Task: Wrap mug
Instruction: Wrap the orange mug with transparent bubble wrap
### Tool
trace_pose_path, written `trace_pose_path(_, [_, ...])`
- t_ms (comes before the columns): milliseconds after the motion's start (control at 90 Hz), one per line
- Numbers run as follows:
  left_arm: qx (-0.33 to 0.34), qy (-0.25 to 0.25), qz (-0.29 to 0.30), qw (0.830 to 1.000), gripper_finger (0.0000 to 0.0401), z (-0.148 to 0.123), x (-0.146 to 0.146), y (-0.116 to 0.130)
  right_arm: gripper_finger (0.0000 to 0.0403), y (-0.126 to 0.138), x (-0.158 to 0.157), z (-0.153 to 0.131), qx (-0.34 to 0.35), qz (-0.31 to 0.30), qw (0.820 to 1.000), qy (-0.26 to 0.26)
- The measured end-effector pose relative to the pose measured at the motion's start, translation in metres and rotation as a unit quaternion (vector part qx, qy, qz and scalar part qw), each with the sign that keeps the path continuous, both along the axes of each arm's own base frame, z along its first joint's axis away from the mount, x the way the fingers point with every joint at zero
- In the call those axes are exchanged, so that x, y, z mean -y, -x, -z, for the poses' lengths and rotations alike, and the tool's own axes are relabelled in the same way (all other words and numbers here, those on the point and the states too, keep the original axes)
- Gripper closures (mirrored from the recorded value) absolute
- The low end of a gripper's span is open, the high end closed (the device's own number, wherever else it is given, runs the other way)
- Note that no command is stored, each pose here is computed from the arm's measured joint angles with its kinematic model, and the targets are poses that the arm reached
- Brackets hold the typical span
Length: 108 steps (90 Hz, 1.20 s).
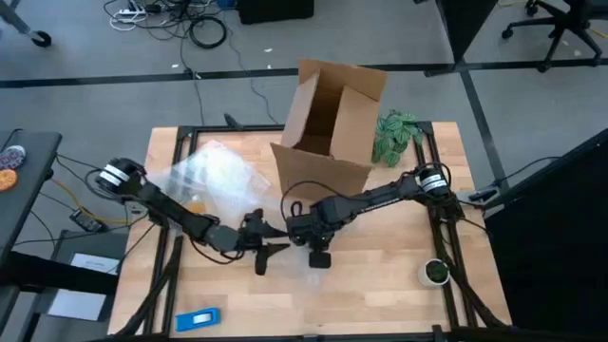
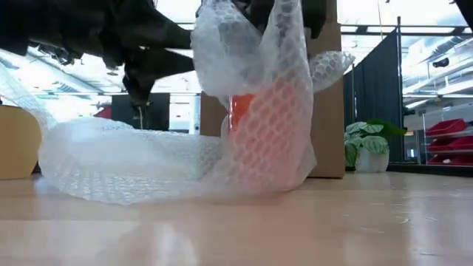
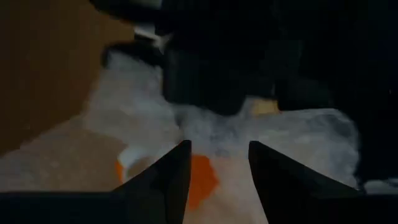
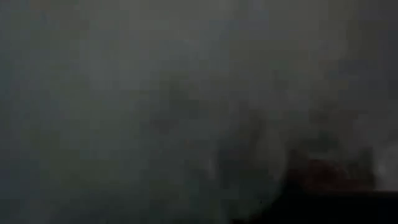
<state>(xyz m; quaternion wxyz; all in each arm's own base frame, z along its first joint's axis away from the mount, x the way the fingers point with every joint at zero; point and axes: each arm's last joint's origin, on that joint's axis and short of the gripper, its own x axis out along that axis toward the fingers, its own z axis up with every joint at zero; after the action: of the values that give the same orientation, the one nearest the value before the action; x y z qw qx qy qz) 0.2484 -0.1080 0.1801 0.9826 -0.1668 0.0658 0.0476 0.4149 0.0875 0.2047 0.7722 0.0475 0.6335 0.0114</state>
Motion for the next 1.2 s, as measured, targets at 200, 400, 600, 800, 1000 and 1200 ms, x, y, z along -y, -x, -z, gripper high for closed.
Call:
trace_pose_path(200, [-0.008, -0.016, -0.003, 1.000, 0.0256, 0.003, 0.003, -0.010, 0.0403, -0.004, -0.013, -0.008, 0.028, -0.016, 0.999, 0.017])
trace_pose_path(400, [-0.013, -0.037, -0.004, 0.999, 0.0256, 0.005, 0.013, -0.038, 0.0403, -0.005, -0.025, -0.035, 0.034, -0.025, 0.999, 0.021])
trace_pose_path(600, [-0.059, -0.073, -0.002, 0.996, 0.0256, 0.013, 0.021, -0.062, 0.0403, 0.006, -0.035, -0.062, 0.012, -0.021, 0.998, 0.052])
trace_pose_path(800, [-0.083, -0.084, 0.000, 0.993, 0.0256, 0.013, 0.024, -0.068, 0.0403, 0.017, -0.046, -0.106, 0.042, -0.015, 0.995, 0.090])
trace_pose_path(1000, [-0.083, -0.083, -0.003, 0.993, 0.0256, 0.013, 0.022, -0.068, 0.0403, 0.017, -0.055, -0.132, 0.123, -0.017, 0.982, 0.139])
trace_pose_path(1200, [-0.082, -0.084, 0.001, 0.993, 0.0256, 0.006, 0.021, -0.066, 0.0403, 0.008, -0.045, -0.098, 0.088, -0.012, 0.985, 0.145])
